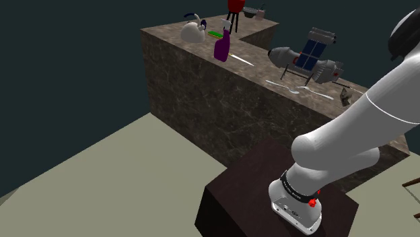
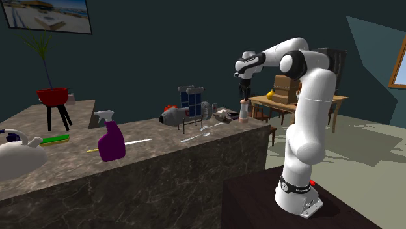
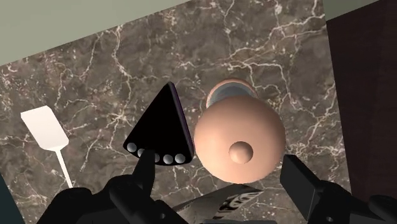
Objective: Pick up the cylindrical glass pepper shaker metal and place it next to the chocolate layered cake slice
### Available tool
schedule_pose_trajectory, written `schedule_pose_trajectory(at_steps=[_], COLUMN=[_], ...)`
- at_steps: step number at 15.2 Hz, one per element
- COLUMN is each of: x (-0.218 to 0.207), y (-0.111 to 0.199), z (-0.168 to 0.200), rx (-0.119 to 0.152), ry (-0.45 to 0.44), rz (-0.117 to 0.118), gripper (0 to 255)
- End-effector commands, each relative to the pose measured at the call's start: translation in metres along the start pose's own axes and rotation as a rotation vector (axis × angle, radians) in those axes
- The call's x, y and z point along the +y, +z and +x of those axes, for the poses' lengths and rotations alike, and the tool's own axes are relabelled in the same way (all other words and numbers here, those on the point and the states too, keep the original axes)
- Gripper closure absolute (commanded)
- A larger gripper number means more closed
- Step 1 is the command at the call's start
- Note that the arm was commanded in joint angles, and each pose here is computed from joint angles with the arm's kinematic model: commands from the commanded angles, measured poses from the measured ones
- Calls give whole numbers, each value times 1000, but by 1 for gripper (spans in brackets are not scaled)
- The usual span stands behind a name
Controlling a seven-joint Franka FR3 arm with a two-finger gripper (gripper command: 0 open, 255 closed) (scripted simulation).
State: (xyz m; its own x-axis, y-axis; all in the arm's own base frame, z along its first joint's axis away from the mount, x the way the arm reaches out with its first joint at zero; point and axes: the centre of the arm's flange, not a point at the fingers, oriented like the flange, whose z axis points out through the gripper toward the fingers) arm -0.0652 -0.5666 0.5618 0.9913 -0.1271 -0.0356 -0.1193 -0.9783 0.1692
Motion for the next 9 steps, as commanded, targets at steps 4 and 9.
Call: schedule_pose_trajectory(at_steps=[4,9], x=[-1,-1], y=[-36,-36], z=[1,1], rx=[0,0], ry=[0,0], rz=[1,1], gripper=[0,0])
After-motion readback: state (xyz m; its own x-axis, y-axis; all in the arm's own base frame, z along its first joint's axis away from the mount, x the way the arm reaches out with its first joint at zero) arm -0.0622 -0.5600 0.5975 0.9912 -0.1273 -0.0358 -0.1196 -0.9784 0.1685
